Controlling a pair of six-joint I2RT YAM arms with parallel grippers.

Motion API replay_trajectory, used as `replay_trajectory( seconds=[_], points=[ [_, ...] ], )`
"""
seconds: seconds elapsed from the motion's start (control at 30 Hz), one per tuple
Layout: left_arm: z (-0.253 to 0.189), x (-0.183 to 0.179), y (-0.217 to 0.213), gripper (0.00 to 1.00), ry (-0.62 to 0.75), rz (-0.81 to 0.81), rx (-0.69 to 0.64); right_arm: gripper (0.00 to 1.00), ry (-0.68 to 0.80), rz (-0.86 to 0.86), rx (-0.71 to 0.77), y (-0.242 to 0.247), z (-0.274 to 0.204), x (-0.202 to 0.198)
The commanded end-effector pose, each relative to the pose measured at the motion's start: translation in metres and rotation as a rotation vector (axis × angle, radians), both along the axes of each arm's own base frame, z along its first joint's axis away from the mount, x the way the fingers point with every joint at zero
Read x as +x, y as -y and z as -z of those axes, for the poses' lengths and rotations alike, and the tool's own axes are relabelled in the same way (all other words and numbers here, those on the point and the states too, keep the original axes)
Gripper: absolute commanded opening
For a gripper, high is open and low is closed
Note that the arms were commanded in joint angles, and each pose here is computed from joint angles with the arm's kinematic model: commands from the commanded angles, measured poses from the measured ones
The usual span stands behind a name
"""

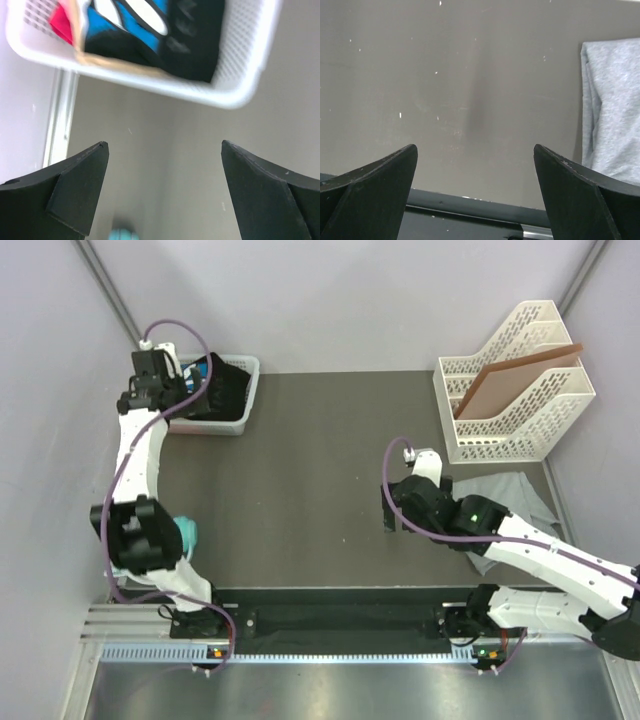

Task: Fold and stack the t-shirts
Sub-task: Grab crumpled tshirt from bin with the left arm

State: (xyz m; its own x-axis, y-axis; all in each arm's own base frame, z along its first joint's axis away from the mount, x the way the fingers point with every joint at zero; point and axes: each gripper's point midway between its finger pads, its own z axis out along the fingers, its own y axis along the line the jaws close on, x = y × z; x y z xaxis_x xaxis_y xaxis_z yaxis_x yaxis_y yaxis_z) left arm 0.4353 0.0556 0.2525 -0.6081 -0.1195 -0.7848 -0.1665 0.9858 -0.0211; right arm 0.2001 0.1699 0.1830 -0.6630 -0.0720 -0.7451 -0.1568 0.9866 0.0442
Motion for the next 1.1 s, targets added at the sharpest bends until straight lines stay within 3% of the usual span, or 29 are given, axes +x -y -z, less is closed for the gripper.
replay_trajectory(
  seconds=[0.0,0.27,0.57,0.83,0.93,1.03,1.07],
  points=[
    [0.0,0.052,-0.038,0.99,0.049,-0.085,-0.033,1.0,0.018,0.001,0.087,-0.009,-0.005,-0.006],
    [0.041,0.107,-0.041,0.97,0.006,-0.023,-0.071,0.97,0.036,-0.031,0.125,-0.019,-0.003,-0.009],
    [0.083,0.149,-0.065,0.95,-0.033,-0.048,-0.011,0.98,0.039,-0.094,0.128,-0.037,0.003,-0.008],
    [0.102,0.161,-0.064,0.73,-0.045,-0.046,-0.043,0.95,0.025,-0.103,0.133,-0.038,0.006,-0.01],
    [0.1,0.16,-0.065,0.71,-0.043,-0.041,-0.032,0.94,0.021,-0.101,0.15,-0.038,0.004,-0.012],
    [0.098,0.16,-0.067,0.63,-0.04,-0.042,-0.017,0.91,0.025,-0.1,0.182,-0.038,-0.002,-0.014],
    [0.097,0.16,-0.067,0.54,-0.039,-0.041,-0.014,0.9,0.03,-0.099,0.192,-0.036,-0.005,-0.015]
  ],
)
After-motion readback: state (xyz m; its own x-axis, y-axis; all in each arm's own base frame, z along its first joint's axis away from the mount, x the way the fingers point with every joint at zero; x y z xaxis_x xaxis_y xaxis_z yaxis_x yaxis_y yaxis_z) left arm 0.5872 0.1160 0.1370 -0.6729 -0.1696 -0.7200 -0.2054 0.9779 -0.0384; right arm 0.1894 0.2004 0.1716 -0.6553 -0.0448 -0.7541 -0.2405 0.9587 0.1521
